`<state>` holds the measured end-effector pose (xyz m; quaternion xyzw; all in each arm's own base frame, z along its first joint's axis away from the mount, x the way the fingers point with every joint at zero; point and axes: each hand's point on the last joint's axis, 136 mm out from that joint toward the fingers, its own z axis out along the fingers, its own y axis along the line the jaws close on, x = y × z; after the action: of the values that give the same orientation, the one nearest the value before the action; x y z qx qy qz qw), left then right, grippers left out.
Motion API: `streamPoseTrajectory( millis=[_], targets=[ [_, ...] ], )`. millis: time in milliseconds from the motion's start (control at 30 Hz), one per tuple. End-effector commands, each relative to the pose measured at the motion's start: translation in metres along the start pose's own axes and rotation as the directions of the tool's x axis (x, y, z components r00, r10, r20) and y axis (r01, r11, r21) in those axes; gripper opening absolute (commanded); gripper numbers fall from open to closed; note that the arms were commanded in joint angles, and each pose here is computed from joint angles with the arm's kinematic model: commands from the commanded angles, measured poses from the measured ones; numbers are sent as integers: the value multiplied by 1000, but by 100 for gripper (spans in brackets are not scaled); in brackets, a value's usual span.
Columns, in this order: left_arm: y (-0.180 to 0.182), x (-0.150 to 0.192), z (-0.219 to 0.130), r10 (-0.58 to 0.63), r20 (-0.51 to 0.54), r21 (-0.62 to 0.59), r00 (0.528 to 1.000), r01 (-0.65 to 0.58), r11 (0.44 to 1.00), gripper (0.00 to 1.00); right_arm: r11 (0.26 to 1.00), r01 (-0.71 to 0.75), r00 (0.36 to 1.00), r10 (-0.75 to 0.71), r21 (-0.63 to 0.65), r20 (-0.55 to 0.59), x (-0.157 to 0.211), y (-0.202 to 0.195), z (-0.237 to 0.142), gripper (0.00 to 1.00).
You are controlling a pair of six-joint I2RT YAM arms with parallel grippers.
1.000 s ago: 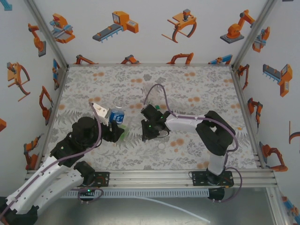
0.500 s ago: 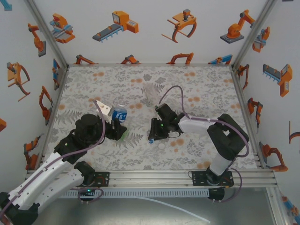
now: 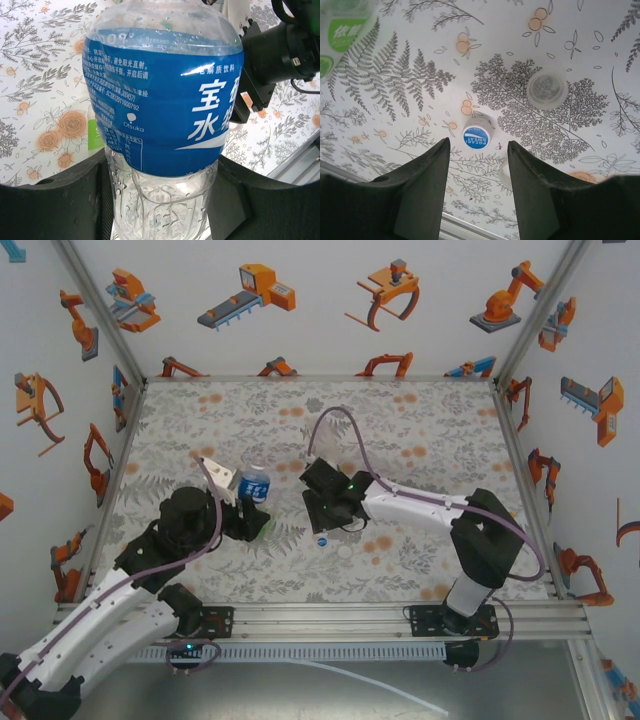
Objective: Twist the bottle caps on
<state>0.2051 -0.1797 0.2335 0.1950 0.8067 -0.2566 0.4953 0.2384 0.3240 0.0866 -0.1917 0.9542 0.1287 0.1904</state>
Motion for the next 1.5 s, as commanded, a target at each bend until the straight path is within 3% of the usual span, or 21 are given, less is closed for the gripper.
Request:
streamPoseTrajectory(
  millis=[0, 467, 1467],
  targets=[
    [5, 2, -5, -27, 18, -16, 999, 28, 999, 1, 984, 104, 995, -103, 142, -12, 5, -10, 2, 48],
    [1, 10, -5, -31, 0, 13, 1000, 31, 999, 2, 993, 68, 996, -62, 97, -66, 24, 8, 35, 44],
    [3, 19, 0, -63, -28, 5, 998, 63, 998, 2, 992, 71, 992, -59, 104, -113, 37, 8, 43, 37]
  ],
)
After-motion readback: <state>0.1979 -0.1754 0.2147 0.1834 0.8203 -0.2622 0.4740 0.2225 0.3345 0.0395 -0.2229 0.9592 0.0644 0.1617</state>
